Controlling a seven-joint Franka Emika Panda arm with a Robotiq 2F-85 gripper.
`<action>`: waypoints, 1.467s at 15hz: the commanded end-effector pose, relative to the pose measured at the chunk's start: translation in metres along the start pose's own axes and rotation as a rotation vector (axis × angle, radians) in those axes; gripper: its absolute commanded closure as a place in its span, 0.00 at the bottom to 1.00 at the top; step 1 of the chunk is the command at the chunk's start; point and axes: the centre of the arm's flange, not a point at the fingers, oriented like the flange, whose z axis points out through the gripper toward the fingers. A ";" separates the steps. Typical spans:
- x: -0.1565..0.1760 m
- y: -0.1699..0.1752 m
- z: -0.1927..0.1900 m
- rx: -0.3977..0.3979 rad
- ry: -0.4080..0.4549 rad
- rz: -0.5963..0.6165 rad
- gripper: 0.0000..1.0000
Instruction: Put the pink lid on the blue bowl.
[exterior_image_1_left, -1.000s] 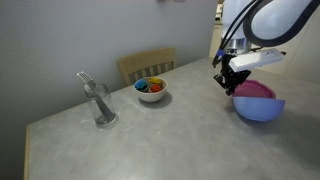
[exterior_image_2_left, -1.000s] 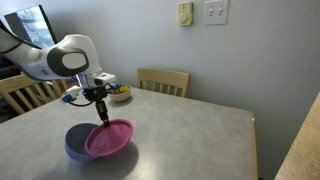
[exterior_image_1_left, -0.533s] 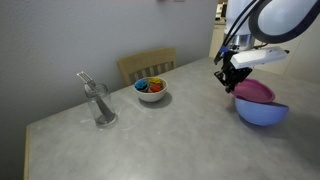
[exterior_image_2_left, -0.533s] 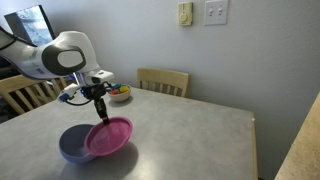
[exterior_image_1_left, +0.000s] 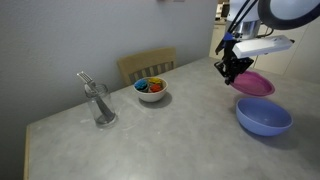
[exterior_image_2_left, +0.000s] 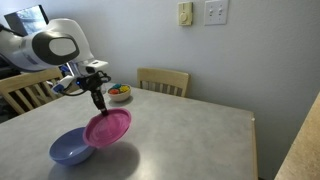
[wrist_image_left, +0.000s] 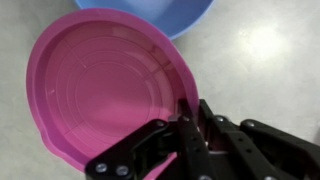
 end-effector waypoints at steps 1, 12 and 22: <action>-0.018 -0.001 -0.007 -0.014 -0.011 0.016 0.97; -0.071 -0.037 -0.004 -0.058 -0.072 0.066 0.97; -0.105 -0.011 -0.007 -0.112 -0.115 0.265 0.97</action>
